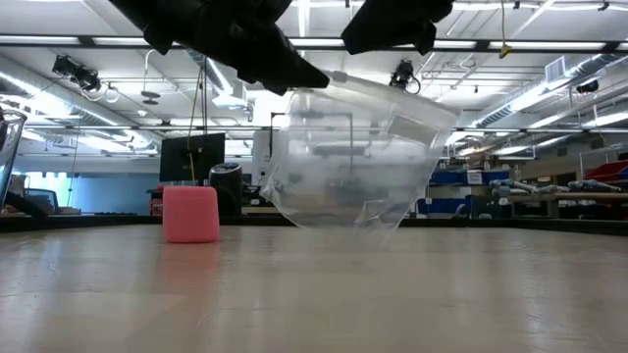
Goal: Roll bandage
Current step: Open the zip lock bag
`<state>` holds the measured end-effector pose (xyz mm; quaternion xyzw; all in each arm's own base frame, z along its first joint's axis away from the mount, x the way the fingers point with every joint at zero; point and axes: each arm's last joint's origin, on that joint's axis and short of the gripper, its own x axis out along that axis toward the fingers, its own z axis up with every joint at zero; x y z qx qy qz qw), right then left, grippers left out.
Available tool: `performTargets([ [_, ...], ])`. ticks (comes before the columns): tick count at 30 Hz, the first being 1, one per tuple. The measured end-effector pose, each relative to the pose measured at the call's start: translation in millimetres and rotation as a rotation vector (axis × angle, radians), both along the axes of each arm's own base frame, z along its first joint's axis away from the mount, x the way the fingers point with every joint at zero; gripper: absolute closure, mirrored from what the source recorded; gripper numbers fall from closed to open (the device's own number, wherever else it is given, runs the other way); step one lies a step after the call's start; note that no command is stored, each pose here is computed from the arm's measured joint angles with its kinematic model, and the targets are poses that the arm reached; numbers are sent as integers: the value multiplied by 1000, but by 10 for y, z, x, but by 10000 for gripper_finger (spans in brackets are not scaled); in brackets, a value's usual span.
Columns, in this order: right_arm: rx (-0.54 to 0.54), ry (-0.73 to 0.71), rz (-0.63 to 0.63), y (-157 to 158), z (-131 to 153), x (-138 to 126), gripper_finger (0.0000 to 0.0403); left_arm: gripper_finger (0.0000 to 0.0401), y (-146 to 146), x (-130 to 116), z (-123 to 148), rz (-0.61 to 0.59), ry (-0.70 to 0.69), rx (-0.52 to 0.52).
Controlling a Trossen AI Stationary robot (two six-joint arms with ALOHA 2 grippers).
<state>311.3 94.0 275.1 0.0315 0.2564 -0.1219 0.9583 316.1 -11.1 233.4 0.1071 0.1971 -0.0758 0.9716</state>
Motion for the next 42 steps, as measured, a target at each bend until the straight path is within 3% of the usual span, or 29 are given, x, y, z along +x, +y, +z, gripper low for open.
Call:
performTargets([
  [5,7,16,24,-108,-21,56,283,400,-5,8,18,-4,-20,-2],
  [11,2,42,34,-164,-86,108,298,400,-6,10,25,-8,-27,-4],
  [23,-17,60,31,-177,-97,100,388,400,-7,13,33,-10,-32,-5],
  [42,11,167,11,-87,-174,-14,389,400,-1,12,24,1,-23,-3],
])
